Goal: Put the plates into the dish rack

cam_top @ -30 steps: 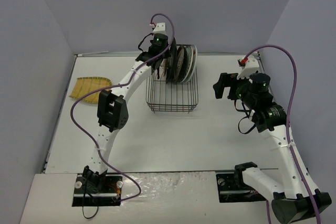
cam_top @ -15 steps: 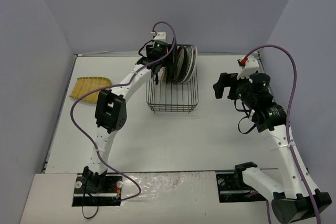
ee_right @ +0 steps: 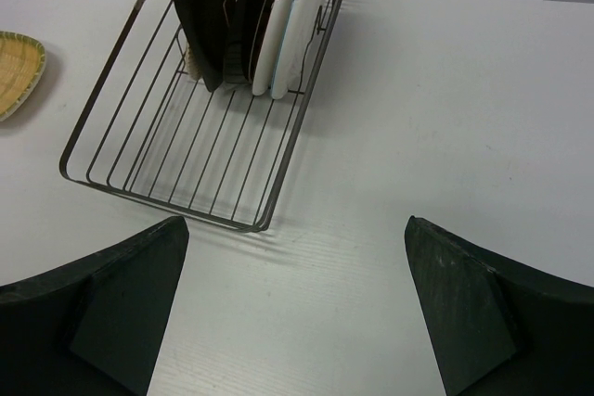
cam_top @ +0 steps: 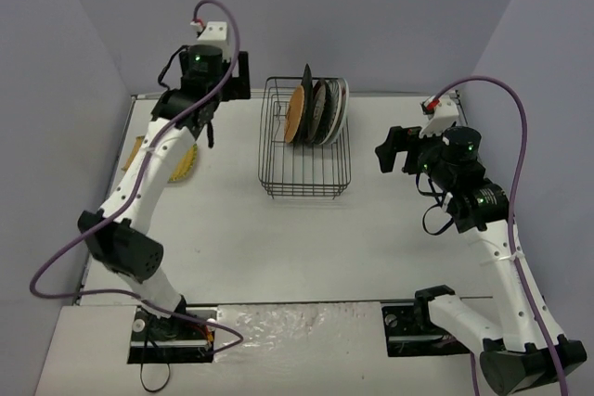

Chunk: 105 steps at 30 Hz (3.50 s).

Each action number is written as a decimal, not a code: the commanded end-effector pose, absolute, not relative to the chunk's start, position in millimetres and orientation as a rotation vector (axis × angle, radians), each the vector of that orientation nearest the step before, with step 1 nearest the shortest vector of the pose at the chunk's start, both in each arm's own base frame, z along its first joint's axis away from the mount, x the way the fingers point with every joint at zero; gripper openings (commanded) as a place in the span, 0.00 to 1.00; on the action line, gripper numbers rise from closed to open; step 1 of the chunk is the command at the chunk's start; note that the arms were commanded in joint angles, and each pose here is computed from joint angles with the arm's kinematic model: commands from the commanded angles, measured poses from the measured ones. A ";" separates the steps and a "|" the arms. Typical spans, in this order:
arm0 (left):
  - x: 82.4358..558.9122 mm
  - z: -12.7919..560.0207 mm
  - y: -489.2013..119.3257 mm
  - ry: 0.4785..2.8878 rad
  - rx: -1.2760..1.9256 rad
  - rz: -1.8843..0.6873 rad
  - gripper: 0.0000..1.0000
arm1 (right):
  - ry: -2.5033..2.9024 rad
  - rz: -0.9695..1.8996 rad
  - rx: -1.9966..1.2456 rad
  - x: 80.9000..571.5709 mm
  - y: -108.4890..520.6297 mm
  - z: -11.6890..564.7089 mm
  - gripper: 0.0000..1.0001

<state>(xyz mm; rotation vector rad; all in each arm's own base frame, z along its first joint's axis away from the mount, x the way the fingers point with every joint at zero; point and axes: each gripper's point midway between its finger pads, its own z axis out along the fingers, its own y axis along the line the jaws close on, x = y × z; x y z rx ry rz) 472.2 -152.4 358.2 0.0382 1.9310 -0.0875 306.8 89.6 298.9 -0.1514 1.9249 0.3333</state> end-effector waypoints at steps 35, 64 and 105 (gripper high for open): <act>468.9 71.1 19.4 2.684 0.093 0.619 0.55 | 1.844 0.423 -0.214 290.8 103.5 304.8 1.00; 457.6 311.2 -33.0 2.308 -0.101 0.108 0.00 | 1.805 0.415 -0.197 290.7 101.0 322.7 1.00; 502.8 420.5 -278.5 1.867 0.041 -0.937 0.00 | 1.806 0.348 -0.129 288.5 86.4 323.6 1.00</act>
